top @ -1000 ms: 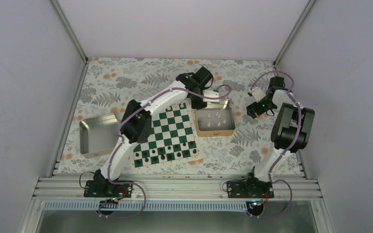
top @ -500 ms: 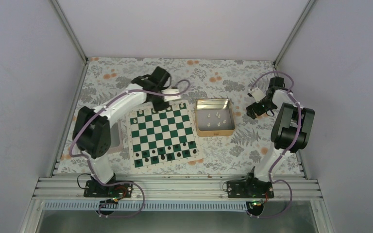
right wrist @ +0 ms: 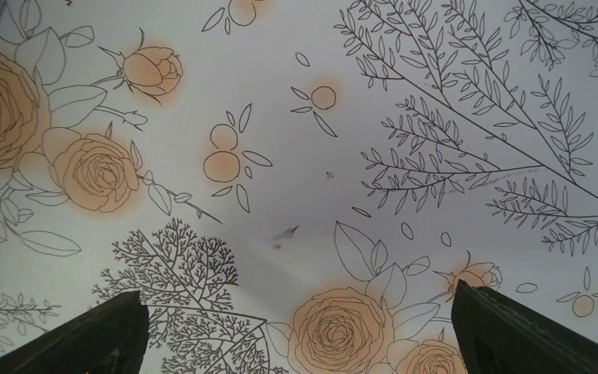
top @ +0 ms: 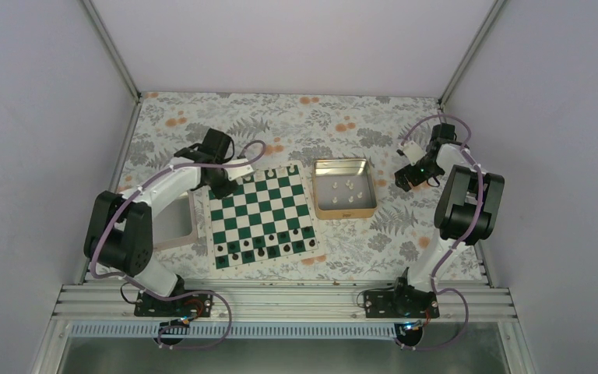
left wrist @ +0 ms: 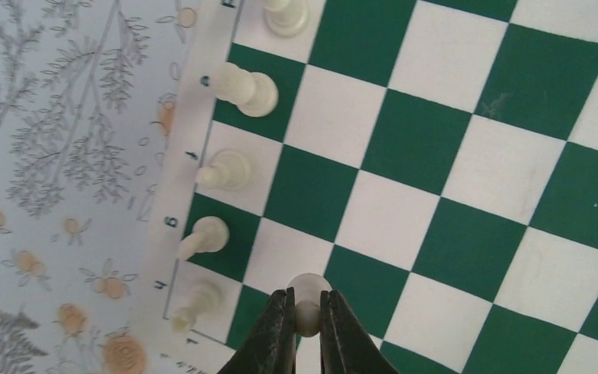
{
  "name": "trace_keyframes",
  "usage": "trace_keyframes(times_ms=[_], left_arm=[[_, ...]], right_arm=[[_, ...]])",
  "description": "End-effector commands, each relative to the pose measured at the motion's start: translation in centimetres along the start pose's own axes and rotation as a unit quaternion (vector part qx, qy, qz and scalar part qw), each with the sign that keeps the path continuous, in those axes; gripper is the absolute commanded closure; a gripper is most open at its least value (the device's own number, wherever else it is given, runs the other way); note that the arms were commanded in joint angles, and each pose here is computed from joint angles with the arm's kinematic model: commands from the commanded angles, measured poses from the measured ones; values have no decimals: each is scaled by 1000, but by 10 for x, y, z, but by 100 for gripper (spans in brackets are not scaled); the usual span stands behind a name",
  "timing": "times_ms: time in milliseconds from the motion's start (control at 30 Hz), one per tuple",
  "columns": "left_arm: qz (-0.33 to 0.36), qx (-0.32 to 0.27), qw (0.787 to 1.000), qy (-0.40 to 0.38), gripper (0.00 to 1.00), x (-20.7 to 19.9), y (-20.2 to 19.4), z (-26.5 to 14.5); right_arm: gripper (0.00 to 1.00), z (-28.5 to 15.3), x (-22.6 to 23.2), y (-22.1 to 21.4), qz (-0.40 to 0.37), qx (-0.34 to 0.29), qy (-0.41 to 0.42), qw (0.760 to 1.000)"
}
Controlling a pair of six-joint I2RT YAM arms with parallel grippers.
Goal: Set up the chess pieces on the board
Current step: Place the chess piece on the chessboard.
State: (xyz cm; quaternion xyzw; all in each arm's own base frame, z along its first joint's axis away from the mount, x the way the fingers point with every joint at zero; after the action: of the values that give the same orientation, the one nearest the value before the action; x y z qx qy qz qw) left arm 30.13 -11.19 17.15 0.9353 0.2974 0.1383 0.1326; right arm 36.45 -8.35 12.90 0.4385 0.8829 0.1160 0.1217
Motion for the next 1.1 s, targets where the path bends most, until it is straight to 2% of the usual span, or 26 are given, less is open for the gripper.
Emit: trace_keyframes(times_ms=[0,533,1067], left_arm=[[-8,-28,999,-14,92,-5,0,11],[-31,-12,999,-9,92,1,-31,43],[-39,-24,999,-14,92,10,-30,51]], right_arm=[[0,-10,-4,2,-2,-12,-8,1000],[0,-9,-4,1,-1,-8,-9,1000],[0,-8,-5,-1,0,-6,-9,1000]])
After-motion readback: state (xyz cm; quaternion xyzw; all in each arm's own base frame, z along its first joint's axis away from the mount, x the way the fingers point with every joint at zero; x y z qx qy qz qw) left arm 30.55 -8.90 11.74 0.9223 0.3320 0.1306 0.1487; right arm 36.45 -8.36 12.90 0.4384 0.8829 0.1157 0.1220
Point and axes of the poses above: each gripper's point midway between its finger pads, its own z axis out along the fingers, its own x axis along the line the jaws close on, y = z × x, the point moved 9 cm from there along -z, back along the fingers, and after that the axes turned 5 degrees about -z, right-handed, at the moved point
